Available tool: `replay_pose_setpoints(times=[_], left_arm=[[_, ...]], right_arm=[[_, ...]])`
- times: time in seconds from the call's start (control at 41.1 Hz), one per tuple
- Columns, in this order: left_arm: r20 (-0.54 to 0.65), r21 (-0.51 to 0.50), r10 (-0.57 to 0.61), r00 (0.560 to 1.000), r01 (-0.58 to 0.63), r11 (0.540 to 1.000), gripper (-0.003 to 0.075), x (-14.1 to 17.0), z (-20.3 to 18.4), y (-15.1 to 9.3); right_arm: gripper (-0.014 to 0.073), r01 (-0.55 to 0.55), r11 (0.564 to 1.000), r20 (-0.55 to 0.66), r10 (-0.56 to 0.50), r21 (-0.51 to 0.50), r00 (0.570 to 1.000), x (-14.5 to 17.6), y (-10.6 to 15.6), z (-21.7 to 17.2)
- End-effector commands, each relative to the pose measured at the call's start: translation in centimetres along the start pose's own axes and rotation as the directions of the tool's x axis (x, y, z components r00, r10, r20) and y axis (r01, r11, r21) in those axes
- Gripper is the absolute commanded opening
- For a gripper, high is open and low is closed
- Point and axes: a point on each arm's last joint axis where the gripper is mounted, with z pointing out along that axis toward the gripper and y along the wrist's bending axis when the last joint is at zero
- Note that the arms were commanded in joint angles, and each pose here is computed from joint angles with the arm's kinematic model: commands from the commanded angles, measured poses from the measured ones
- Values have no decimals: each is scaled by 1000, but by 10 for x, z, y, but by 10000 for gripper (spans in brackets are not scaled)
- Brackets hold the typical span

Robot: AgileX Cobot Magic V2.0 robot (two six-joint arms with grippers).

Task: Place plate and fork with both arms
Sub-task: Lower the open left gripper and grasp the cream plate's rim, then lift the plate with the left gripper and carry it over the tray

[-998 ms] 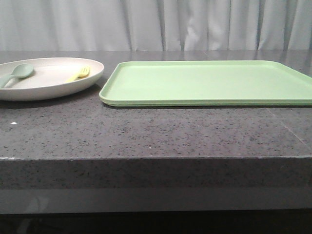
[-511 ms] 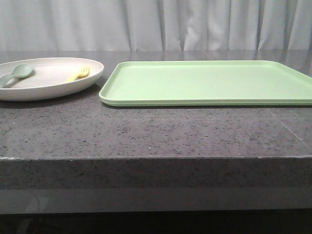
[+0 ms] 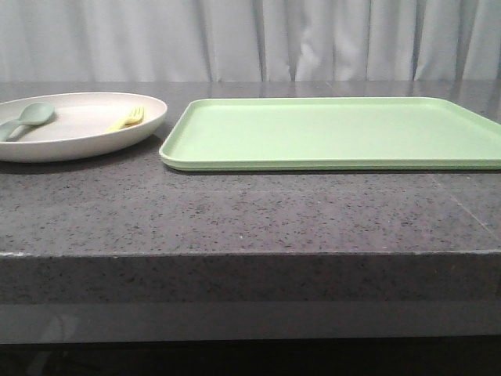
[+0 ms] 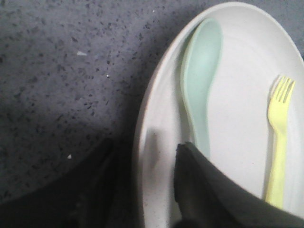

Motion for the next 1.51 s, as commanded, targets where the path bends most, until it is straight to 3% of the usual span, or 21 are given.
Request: replay_pose_setpoints(times=[0.0, 0.268, 0.584, 0.779, 0.973, 1.168, 1.484], left_arm=[[62, 57, 14, 998, -17, 998, 155, -10, -17, -18], [66, 56, 12, 998, -16, 998, -13, -10, -17, -18], [142, 123, -43, 989, 26, 992, -20, -25, -34, -39], [192, 126, -18, 981, -7, 992, -20, -33, -47, -78], [188, 122, 20, 982, -44, 992, -20, -25, -38, -135], [181, 144, 50, 982, -77, 987, -20, 4, -13, -193], [173, 154, 31, 984, -58, 986, -20, 55, 36, -248]], right_arm=[[542, 20, 1000, 96, -21, 3, 995, -17, 0, -2], [542, 20, 1000, 96, -21, 3, 995, -17, 0, -2], [542, 20, 1000, 96, -21, 3, 995, -17, 0, -2], [542, 20, 1000, 96, -21, 3, 995, -17, 0, -2], [542, 20, 1000, 96, -21, 3, 995, -17, 0, -2], [542, 20, 1000, 96, -21, 3, 995, -17, 0, -2], [542, 20, 1000, 96, -21, 3, 995, -17, 0, -2]])
